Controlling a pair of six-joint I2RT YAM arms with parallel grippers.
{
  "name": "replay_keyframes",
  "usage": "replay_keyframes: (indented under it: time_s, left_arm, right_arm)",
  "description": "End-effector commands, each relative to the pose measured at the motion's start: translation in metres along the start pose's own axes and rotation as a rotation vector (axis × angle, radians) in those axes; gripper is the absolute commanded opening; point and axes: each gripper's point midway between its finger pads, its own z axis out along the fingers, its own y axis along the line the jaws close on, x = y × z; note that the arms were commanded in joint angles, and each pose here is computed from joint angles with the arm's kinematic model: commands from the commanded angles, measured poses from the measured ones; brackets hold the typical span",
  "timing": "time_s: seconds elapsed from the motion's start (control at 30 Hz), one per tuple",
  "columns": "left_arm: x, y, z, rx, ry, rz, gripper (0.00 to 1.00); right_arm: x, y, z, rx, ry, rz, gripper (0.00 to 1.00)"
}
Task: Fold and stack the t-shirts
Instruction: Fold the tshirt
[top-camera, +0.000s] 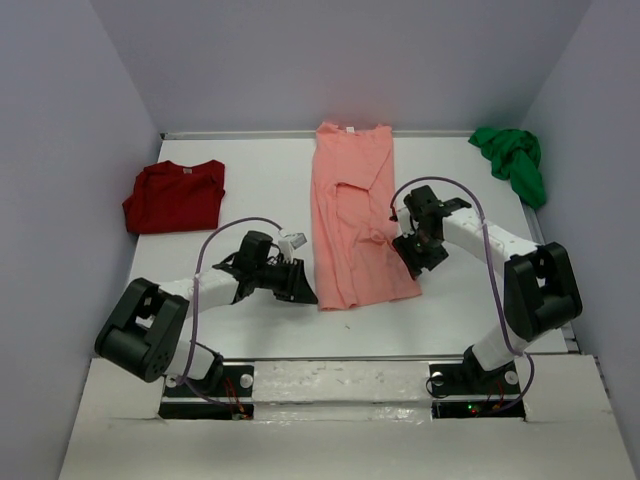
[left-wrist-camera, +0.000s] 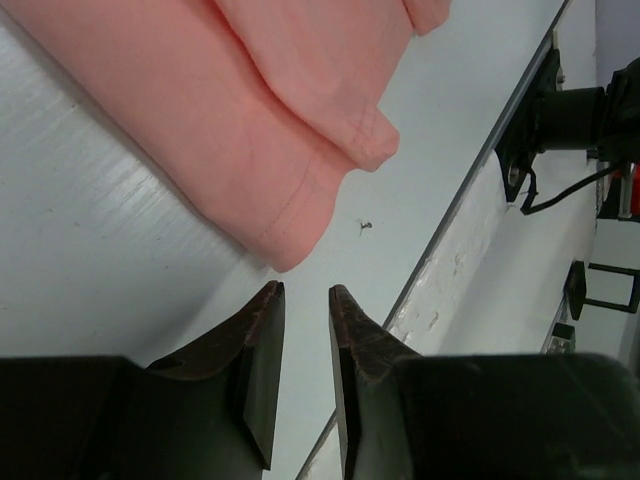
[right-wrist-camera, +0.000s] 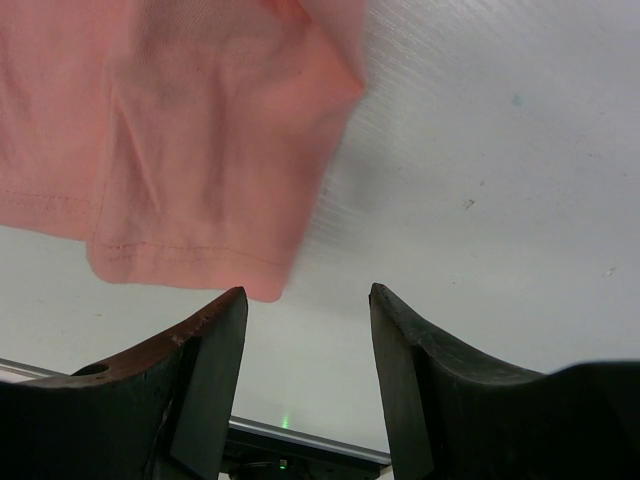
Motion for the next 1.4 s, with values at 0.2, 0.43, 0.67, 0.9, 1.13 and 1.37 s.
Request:
replay_keyframes:
  time_s: [0.2,0.43,0.67,0.9,1.13,1.37]
  left_arm:
    - [0.023,0.009,0.013,-0.048,0.095,-0.047,0.40]
    - [0.031,0.012,0.026,-0.055,0.156,-0.071,0.46]
    - [0.023,0.014,0.033,-0.056,0.149,-0.077,0.42]
    - [0.021,0.018,0.034,-0.078,0.136,-0.071,0.46]
    - [0.016,0.021,0.033,-0.102,0.115,-0.055,0.49]
    - [0.013,0.030,0.044,-0.110,0.141,-0.068,0.49]
  right_arm:
    - [-0.015,-0.007,-0.014,0.034,-0.090,0.013,0.58]
    - [-0.015,-0.014,-0.017,0.075,-0.104,0.011,0.58]
    - [-0.015,-0.013,-0.019,0.067,-0.110,0.005,0.59]
    - [-0.015,-0.013,-0.018,0.067,-0.105,-0.003,0.59]
    - [-0.014,-0.010,-0.017,0.050,-0.097,-0.014,0.59]
    - [-0.013,-0.011,-0.019,0.050,-0.095,-0.019,0.59]
